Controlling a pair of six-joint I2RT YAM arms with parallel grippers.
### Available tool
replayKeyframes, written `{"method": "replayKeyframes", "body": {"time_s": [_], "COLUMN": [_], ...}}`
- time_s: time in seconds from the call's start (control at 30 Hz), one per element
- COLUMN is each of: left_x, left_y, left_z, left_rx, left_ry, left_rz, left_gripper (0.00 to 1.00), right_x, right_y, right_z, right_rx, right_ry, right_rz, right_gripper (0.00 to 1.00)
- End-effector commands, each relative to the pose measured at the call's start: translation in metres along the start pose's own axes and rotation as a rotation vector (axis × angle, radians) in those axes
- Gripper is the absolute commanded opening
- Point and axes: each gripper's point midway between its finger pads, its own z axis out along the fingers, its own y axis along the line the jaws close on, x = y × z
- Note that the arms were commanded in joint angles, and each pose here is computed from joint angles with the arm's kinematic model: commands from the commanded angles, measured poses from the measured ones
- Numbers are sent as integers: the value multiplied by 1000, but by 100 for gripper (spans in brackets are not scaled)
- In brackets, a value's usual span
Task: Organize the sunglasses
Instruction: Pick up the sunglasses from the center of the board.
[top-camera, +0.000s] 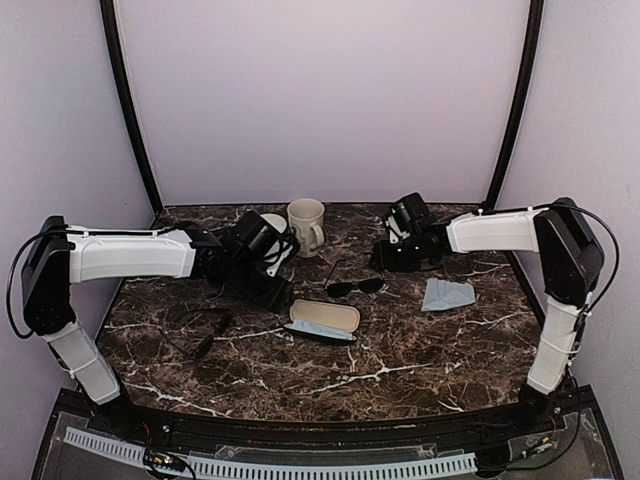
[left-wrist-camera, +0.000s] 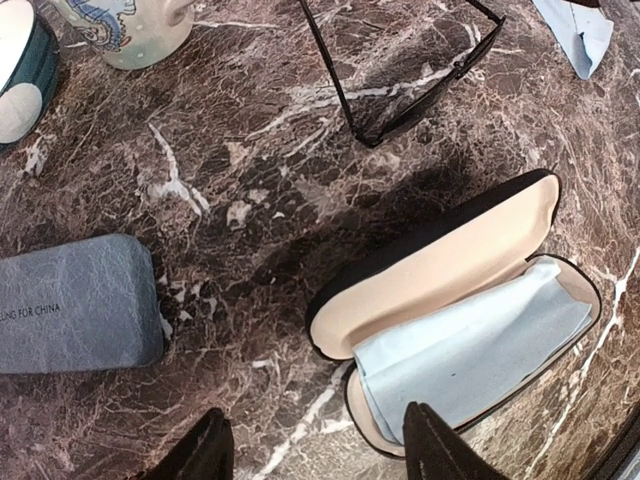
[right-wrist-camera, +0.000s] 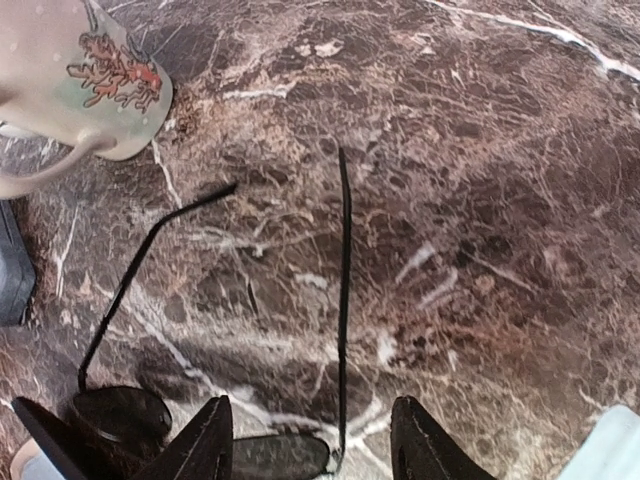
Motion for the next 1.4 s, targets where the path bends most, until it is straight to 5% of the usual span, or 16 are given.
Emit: {"method": "replayKeyframes", "body": {"time_s": [0.0,0.77,1.1,1.37], "left_x": [-4,-6,-17,-61], "left_y": [0,-4,-9,-53], "left_z": [-14,-10,-17,-58], "left_rx": [18,43,67,325], "left_ry": [-40,-38,-81,-353], "left_rz": [-16,-11,-15,61], "left_gripper": [59,59,60,62], "right_x": [-12,-3,-26,-14], "right_y": [4,-11,-18,-2], "right_z": [10,33,-13,-83], "right_rx": [-13,64,136,64], "right_ry": [-1,48,-41,-207], "right_rz": [-14,-58,-96,-179], "right_gripper": [52,0,0,0]}}
